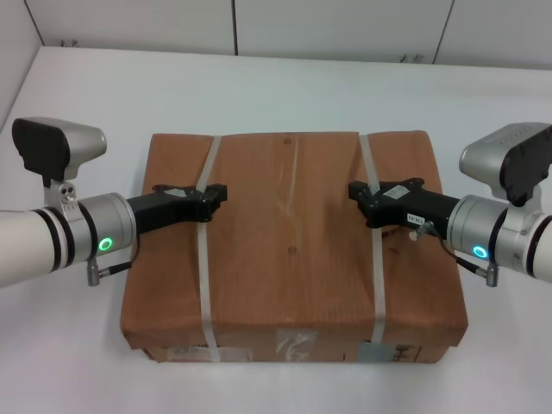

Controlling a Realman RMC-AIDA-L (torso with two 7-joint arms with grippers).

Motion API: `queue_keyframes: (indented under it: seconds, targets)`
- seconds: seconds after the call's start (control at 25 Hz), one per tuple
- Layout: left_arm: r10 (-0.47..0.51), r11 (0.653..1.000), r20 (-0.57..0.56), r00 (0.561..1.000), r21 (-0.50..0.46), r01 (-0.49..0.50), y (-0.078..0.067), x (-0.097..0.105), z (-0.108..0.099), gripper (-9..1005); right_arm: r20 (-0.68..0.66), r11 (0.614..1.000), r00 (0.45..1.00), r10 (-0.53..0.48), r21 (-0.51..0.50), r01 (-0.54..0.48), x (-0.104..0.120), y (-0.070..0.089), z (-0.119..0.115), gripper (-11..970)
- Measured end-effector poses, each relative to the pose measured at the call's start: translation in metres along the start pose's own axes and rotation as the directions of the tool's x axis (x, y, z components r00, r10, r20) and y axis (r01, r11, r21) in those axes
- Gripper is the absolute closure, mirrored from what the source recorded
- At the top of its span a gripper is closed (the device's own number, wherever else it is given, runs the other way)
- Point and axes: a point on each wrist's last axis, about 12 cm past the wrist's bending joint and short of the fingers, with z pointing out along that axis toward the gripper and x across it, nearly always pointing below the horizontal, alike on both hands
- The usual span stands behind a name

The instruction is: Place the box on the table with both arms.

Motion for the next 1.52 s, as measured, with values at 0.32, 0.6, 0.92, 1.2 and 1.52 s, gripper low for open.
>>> queue_keyframes:
  seconds: [0.32, 0.6, 0.92, 1.2, 1.52]
  targets:
    - [0.0, 1.0, -0.001, 1.0, -0.002, 0.0, 0.0, 0.001, -0.001, 942, -0.004, 1.0, 1.0, 0.011, -0.005, -0.011, 0.0, 0.001, 0.0, 955]
    - [-0.008, 1.0, 0.006, 1.0, -0.005, 0.008, 0.0, 0.0, 0.0, 913, -0.012, 1.0, 1.0, 0.016, -0.014, -0.016, 0.001, 0.002, 0.001, 932]
    - [-0.032, 0.998, -0.012, 0.999, -0.055, 0.032, 0.003, 0.005, 0.002, 838, -0.031, 0.999, 0.998, 0.046, 0.019, -0.045, 0.011, -0.001, -0.004, 896]
    - [-0.067, 0.993, -0.052, 0.996, -0.099, 0.062, 0.005, 0.014, 0.002, 707, -0.051, 0.992, 0.992, 0.117, 0.059, -0.114, 0.021, -0.005, -0.008, 627]
    - [-0.097, 0.991, -0.082, 0.992, -0.096, 0.089, 0.006, 0.018, 0.001, 485, -0.041, 0.977, 0.981, 0.189, 0.111, -0.183, 0.038, -0.014, -0.023, 269]
